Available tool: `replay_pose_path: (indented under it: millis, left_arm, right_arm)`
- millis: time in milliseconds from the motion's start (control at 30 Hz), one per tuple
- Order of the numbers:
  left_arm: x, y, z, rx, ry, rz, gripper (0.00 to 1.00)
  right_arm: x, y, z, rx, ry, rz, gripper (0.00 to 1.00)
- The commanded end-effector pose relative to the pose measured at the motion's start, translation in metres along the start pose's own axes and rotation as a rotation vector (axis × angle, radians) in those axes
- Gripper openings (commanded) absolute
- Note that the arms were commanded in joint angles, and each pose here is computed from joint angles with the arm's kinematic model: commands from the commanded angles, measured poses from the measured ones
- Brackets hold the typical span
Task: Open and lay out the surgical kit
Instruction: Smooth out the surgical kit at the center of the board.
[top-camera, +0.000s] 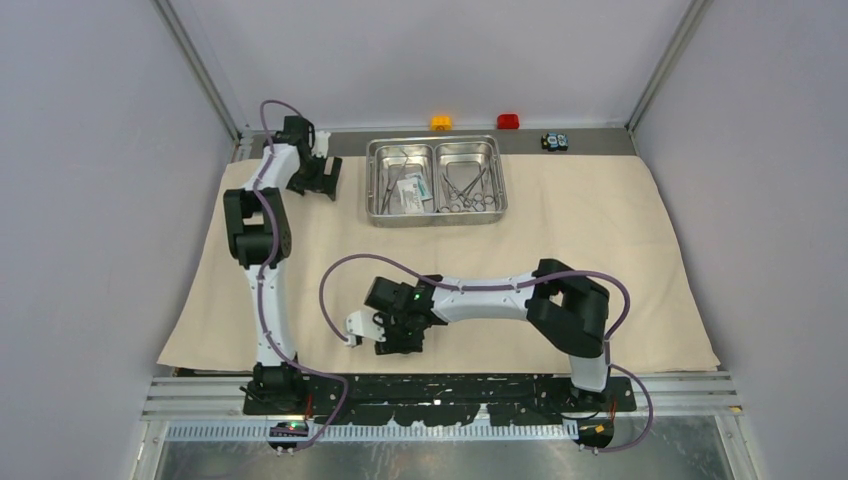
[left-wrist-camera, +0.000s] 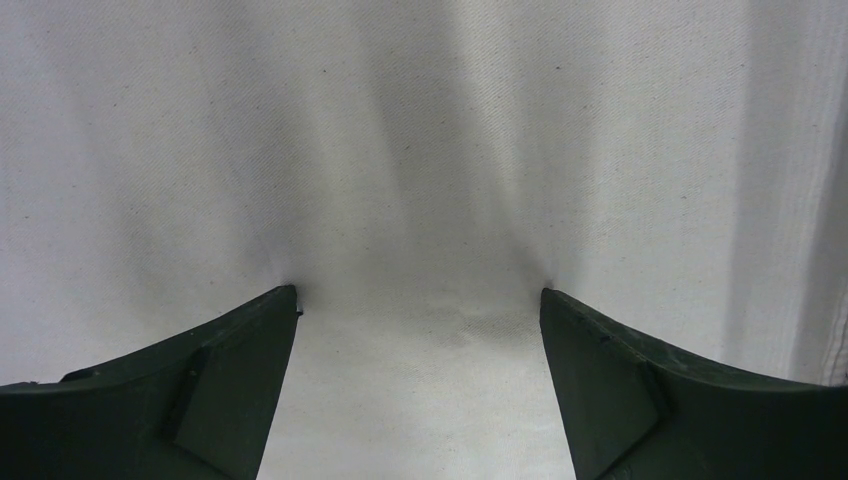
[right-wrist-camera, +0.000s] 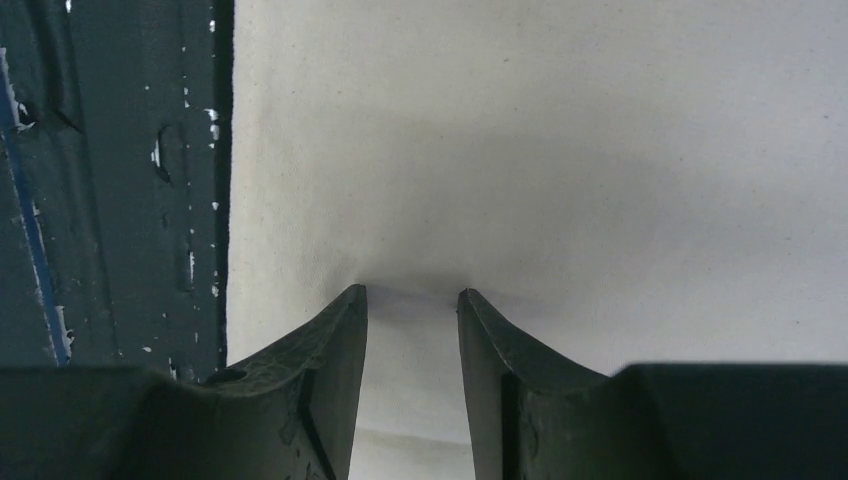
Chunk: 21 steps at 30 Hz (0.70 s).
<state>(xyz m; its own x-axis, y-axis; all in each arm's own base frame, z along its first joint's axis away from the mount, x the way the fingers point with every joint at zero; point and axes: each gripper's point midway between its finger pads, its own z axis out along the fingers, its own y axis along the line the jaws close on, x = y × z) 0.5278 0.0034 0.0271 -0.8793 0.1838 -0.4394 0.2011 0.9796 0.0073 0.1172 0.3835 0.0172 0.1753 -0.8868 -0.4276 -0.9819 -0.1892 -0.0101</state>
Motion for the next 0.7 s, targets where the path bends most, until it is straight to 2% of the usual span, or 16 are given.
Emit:
replay_pose_path:
  millis: [0,500,667]
  left_arm:
    - [0.038,0.008,0.025,-0.028,0.151,-0.011,0.93]
    - [0.038,0.013,0.022,-0.053,0.164,-0.007,0.99]
    - [0.031,0.012,0.009,-0.048,0.128,0.000,1.00]
  right_arm:
    - [0.029,0.039,0.002,-0.129,0.097,-0.013,0.44]
    - [0.020,0.080,0.008,-0.213,0.094,-0.068,0.41]
    - [-0.007,0.065,-0.011,-0.133,0.061,-0.088,0.41]
